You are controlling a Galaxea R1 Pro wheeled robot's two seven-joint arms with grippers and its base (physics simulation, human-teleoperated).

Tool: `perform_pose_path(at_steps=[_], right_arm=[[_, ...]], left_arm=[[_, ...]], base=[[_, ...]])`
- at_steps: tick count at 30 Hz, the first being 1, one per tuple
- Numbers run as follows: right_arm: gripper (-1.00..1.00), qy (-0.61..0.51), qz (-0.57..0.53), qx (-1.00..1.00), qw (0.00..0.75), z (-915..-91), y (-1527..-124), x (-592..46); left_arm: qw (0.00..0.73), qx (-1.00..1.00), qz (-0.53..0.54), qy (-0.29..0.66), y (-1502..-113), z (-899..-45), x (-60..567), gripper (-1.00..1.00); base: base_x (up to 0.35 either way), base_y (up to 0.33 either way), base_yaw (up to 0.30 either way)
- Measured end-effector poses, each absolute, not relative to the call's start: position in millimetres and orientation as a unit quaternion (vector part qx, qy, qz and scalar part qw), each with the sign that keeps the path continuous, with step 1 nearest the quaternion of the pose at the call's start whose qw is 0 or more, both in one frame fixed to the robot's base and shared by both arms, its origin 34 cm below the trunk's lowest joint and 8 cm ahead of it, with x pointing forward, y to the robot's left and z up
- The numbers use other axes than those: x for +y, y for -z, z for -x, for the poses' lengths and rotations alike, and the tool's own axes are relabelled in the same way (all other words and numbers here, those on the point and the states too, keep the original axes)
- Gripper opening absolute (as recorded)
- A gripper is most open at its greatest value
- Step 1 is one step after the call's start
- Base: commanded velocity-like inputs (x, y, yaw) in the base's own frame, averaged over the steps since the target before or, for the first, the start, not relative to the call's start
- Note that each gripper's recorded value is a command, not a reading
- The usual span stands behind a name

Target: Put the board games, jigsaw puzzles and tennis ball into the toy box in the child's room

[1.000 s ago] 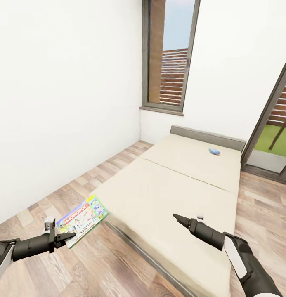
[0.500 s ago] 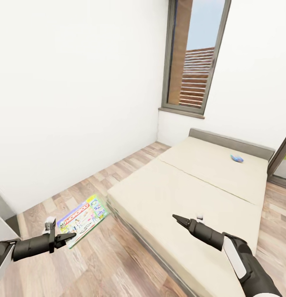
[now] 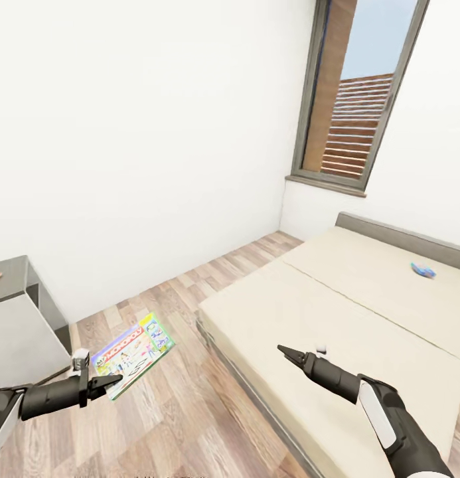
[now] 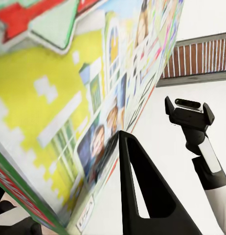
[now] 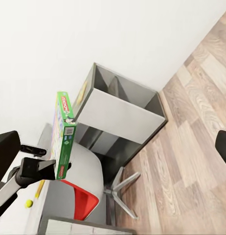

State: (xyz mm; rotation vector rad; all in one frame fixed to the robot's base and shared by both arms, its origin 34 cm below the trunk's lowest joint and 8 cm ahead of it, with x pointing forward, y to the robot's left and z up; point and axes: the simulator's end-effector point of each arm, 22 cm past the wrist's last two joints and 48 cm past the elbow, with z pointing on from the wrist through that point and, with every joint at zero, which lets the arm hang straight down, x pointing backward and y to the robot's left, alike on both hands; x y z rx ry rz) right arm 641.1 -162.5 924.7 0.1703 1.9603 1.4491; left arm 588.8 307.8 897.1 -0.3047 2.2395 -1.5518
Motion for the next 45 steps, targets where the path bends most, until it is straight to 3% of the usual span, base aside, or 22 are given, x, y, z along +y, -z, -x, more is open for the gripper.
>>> perform_pose_path(at_steps=[24,36,45], right_arm=[[1.0,-0.557,-0.066,0.754,0.343,-634.8,-949.6,-163.3],[1.0,-0.557,-0.065,0.754,0.342,-630.2,-959.5,-162.4],[1.0,-0.556,-0.065,0.755,0.342,-627.1,-966.3,-163.2]], left_arm=[[0.207,0.8,0.102,0.554,-926.6,-583.2,311.7,-1.0],[0.288,0.788,-0.032,0.543,-1028.1,-589.6,324.4,-1.0],[0.294,0.798,-0.046,0.524,-1040.4,-581.3,334.0,-1.0]], base=[[0.0,0.0,0.292],[0.0,0.0,0.292],[0.0,0.0,0.292]])
